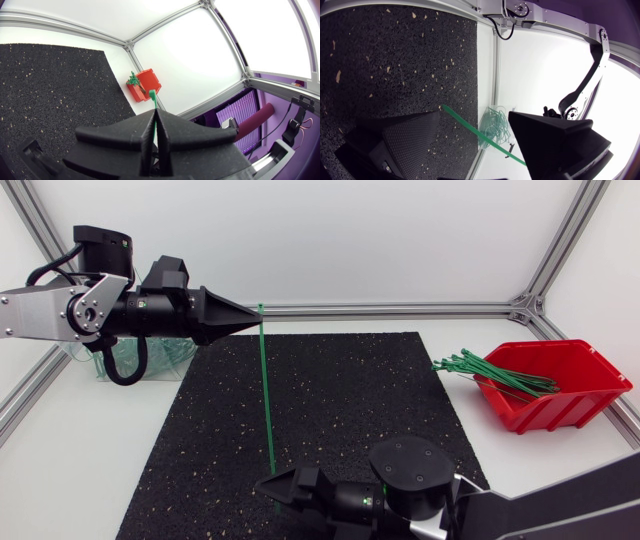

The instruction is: Take a green cable tie from the red box, thread the tail through the head to close it, then place it in the transparent bin on the left.

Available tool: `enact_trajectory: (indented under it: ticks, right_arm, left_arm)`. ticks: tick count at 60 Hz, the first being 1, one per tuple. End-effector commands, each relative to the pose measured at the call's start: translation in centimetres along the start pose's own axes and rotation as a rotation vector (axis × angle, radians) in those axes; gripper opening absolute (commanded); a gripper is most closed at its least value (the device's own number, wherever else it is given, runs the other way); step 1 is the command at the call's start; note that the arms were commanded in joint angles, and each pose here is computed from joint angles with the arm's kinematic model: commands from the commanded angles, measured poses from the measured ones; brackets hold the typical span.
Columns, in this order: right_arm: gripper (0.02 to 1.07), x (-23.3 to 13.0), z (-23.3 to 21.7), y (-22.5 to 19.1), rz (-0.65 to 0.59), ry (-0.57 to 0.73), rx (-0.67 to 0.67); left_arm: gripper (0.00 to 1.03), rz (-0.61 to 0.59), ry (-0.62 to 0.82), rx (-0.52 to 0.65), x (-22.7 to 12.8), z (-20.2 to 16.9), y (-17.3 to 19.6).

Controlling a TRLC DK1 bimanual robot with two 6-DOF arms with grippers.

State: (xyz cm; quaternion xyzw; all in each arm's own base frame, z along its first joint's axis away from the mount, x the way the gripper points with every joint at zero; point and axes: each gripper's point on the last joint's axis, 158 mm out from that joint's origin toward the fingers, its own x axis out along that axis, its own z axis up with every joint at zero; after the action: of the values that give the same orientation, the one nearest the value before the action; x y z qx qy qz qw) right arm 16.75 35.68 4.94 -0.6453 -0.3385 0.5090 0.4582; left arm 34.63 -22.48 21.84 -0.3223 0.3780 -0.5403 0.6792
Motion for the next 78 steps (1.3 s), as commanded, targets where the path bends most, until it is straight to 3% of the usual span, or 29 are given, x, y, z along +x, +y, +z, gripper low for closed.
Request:
enact_trajectory:
  ticks: [1,43,52,58,66,74,78]
  right_arm:
    - [1.02,0.2,0.6,-0.3,-0.012,-0.013,-0.041]
    - [1.0,0.5,-1.4,-0.8,-0.025,0.032,-0.049]
    - [0.86,0.4,-1.7,-0.6,-0.017,0.039,-0.038]
    - [0.61,0.3,-1.6,-0.3,-0.012,0.038,-0.033]
    - [0.56,0.1,-1.2,0.0,-0.007,0.03,-0.033]
    - [0.3,0.0,-0.8,0.1,-0.004,0.025,-0.035]
    - [0.25,-0.1,-0.7,0.2,-0.001,0.023,-0.035]
  left_arm:
    - [0.04,-0.001,0.007,-0.02,0.0,-0.6,-0.1]
    - [0.04,-0.003,0.01,-0.023,0.1,-0.6,-0.1]
    - [0.04,-0.002,0.009,-0.023,0.1,-0.6,0.0]
    - [0.04,0.0,0.007,-0.025,0.0,-0.6,0.1]
    - [0.04,0.0,0.007,-0.025,0.0,-0.6,0.1]
    - [0.04,0.0,0.006,-0.024,0.0,-0.6,0.0]
    - [0.04,0.001,0.006,-0.025,0.0,-0.5,0.1]
